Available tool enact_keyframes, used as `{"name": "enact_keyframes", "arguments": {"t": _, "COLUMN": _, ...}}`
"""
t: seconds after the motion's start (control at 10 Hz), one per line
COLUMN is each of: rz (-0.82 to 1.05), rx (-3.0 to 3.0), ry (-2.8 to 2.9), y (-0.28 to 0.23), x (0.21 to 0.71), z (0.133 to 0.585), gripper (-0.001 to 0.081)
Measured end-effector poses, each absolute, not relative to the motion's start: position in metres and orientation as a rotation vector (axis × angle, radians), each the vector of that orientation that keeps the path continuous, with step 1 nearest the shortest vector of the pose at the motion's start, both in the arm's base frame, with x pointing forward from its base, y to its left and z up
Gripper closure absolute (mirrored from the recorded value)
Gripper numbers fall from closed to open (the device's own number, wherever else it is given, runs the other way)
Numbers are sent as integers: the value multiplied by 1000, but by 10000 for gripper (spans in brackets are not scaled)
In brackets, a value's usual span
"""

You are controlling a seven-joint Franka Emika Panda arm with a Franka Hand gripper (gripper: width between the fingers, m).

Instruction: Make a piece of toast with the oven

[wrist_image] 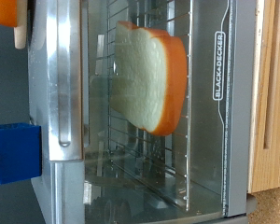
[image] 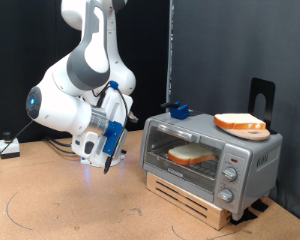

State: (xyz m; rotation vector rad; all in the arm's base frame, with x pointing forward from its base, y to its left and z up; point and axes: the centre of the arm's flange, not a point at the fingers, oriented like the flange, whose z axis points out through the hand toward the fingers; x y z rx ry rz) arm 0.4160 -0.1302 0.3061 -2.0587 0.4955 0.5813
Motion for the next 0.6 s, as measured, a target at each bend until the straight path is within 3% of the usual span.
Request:
{"name": "enact_keyframes", "arguments": {"t": 0.3, "rz": 526, "rx": -1984, "ry": 496, "y": -118, "x": 434, "z": 309, "gripper": -3}}
{"name": "enact_keyframes", "arguments": {"t": 0.6, "rz": 618, "rx": -1947, "ry": 424, "y": -102, "x": 466, "z": 301, "gripper": -3}}
